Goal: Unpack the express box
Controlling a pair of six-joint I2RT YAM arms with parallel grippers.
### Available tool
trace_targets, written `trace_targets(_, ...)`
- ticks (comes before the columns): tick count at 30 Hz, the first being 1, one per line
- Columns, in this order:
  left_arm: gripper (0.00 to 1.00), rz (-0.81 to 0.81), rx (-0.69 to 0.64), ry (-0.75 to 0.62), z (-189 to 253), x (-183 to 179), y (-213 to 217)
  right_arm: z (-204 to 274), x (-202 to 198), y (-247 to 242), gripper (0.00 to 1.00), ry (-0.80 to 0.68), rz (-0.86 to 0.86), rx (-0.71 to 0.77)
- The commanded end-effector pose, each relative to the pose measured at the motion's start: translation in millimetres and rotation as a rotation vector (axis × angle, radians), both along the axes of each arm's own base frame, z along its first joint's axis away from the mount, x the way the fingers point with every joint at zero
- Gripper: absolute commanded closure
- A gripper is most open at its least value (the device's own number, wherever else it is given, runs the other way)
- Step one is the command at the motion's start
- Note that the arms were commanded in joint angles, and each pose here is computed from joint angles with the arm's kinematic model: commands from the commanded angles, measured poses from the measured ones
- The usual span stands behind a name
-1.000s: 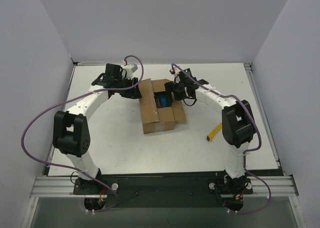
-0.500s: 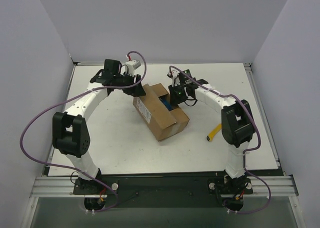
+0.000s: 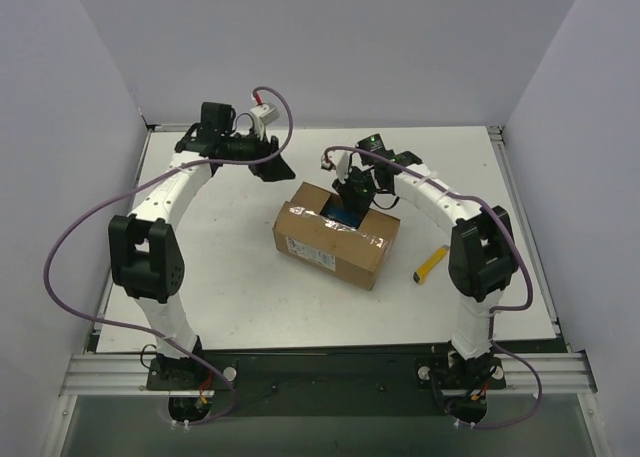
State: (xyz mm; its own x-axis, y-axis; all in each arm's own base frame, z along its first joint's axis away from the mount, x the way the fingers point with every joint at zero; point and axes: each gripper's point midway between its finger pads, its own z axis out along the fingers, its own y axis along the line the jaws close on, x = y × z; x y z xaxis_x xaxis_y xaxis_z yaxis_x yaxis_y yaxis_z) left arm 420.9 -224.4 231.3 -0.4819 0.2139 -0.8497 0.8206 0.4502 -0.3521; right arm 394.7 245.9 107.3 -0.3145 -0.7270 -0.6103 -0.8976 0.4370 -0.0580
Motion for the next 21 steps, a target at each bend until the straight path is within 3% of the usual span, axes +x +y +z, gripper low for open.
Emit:
trace_targets(1,0.3,-0.157,-0.098,0.184,-26.4,-26.2,-11.9,22.8,-15.9,4.9,1.0,-0.063,0.148,0.007)
trace_targets(12,0.28,-0.268,-0.134,0.321,-69.1,-69.4,-23.5,12.0,-7.5,4.0,1.0,-0.054,0.131,-0.025)
trace_targets(21,0.29,-0.42,-0.002,0.345,-84.8,-113.2,-20.3,3.7,-0.5,3.4,1.0,-0.031,0.106,-0.023)
